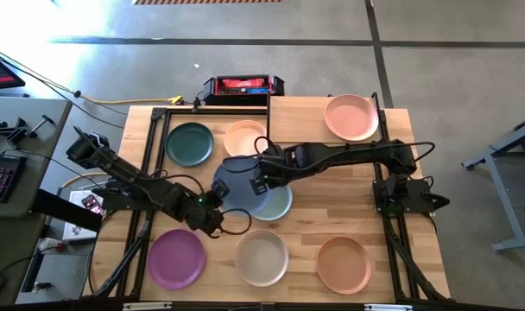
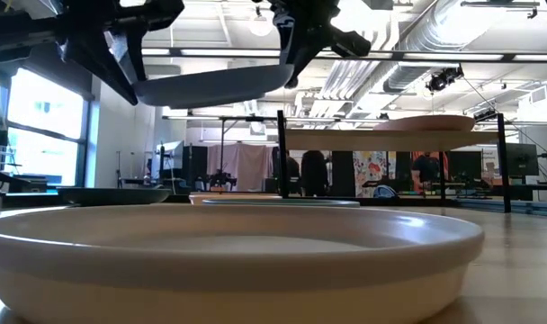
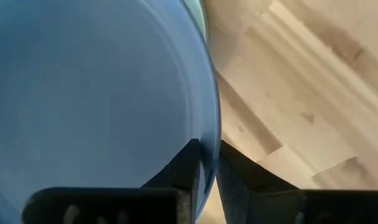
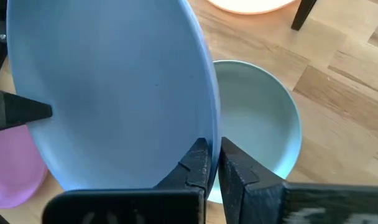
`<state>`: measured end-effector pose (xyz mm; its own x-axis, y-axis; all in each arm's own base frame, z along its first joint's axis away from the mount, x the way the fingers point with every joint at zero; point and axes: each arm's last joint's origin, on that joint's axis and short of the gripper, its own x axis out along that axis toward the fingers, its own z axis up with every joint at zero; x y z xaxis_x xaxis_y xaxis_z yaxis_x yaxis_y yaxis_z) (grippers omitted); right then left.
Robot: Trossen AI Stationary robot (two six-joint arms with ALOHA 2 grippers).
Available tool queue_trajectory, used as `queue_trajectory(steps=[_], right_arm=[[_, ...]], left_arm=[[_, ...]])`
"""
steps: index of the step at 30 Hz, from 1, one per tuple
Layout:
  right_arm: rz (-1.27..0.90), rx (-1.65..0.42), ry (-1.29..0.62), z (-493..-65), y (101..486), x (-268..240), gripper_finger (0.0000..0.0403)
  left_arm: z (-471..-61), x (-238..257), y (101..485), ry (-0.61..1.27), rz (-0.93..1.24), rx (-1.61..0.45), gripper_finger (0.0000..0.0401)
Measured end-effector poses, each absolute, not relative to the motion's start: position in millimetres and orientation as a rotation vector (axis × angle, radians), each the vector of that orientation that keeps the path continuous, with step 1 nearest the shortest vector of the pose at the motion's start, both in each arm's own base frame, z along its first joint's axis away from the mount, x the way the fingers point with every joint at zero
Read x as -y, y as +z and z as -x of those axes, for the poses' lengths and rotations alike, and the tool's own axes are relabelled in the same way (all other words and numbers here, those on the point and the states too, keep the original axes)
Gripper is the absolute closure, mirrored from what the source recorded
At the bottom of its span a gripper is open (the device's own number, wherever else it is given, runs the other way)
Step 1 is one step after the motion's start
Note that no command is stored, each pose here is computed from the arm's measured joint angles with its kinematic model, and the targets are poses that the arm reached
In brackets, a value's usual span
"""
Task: Place and stack plates onto a shelf
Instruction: Stack the blue plate on top of the pink plate on the shelf
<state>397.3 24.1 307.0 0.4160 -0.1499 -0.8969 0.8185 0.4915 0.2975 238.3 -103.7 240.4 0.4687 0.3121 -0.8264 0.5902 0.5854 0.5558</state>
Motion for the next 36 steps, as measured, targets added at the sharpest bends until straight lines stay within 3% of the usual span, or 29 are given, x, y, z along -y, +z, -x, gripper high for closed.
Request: queue_trajectory(steps=[15, 36], right_arm=[[-0.839, -0.989, -0.739, -392, 306, -22, 0.0403], [-0.796, -0.975, -0.945, -302, 377, 6, 0.0403]], left_arm=[[-239, 101, 239, -0.162, -0.763, -1.139, 0.0274], [-211, 79, 288, 0.151, -0.77, -0.914, 0.0279]])
